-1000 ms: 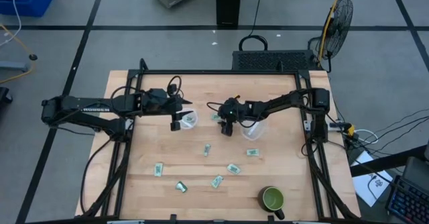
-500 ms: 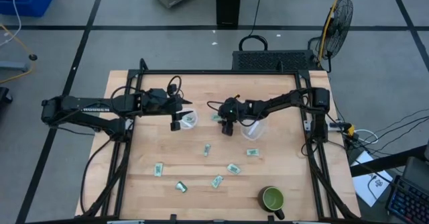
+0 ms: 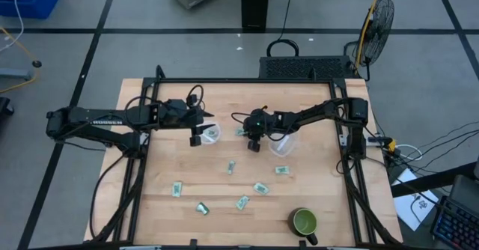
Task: Pick and place Stevia / Truvia into bins
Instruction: Put the white stevia packet into the right transparent container
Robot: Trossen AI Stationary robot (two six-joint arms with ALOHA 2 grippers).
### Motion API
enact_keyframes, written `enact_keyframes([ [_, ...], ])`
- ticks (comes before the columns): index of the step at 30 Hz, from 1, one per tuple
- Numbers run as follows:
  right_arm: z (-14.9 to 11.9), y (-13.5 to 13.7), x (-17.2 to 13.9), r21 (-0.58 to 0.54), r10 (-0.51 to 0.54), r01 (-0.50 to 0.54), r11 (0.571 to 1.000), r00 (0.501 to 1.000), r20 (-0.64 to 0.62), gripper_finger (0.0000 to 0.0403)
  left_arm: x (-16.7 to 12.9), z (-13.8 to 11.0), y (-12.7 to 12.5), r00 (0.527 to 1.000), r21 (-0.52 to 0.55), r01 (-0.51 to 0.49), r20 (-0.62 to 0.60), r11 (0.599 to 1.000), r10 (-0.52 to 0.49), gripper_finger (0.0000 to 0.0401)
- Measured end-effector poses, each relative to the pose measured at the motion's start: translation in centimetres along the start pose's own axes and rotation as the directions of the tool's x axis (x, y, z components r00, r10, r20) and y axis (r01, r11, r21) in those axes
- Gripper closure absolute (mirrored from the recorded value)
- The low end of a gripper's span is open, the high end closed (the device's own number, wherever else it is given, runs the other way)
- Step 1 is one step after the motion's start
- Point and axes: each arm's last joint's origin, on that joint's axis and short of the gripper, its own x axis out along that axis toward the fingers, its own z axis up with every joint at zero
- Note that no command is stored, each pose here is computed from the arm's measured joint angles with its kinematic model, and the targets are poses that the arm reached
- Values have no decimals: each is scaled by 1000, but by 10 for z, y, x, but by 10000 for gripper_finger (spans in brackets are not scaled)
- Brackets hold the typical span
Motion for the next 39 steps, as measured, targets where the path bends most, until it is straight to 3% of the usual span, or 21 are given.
enact_keyframes([
  [7, 8, 7, 0, 27, 13, -15, 1000, 997, 82, 396, 0, -1, 0, 1000, -16, 2, -7, 1000, -2, 235],
  [18, 12, 30, -4, 34, 60, -64, 997, 993, 103, 390, 0, -1, 0, 1000, -42, 2, -6, 999, -2, 235],
  [25, 28, 52, -34, 9, 92, -94, 996, 985, 146, 390, 0, -1, 0, 1000, -41, 3, -10, 999, -3, 235],
  [28, 33, 58, -59, 20, 26, -29, 999, 992, 122, 390, 0, -2, -1, 1000, -40, 5, -18, 999, -6, 235],
  [32, 28, 63, -98, 49, -138, 137, 989, 990, 18, 390, 0, -2, -1, 1000, -40, 5, -20, 999, -6, 235],
  [36, 20, 63, -139, 139, -273, 280, 950, 960, -66, 390, 0, -2, 0, 1000, -40, 5, -18, 999, -6, 235],
  [39, 10, 60, -162, 274, -308, 341, 899, 938, -156, 390, 0, -2, -1, 1000, -40, 5, -19, 999, -6, 235],
])
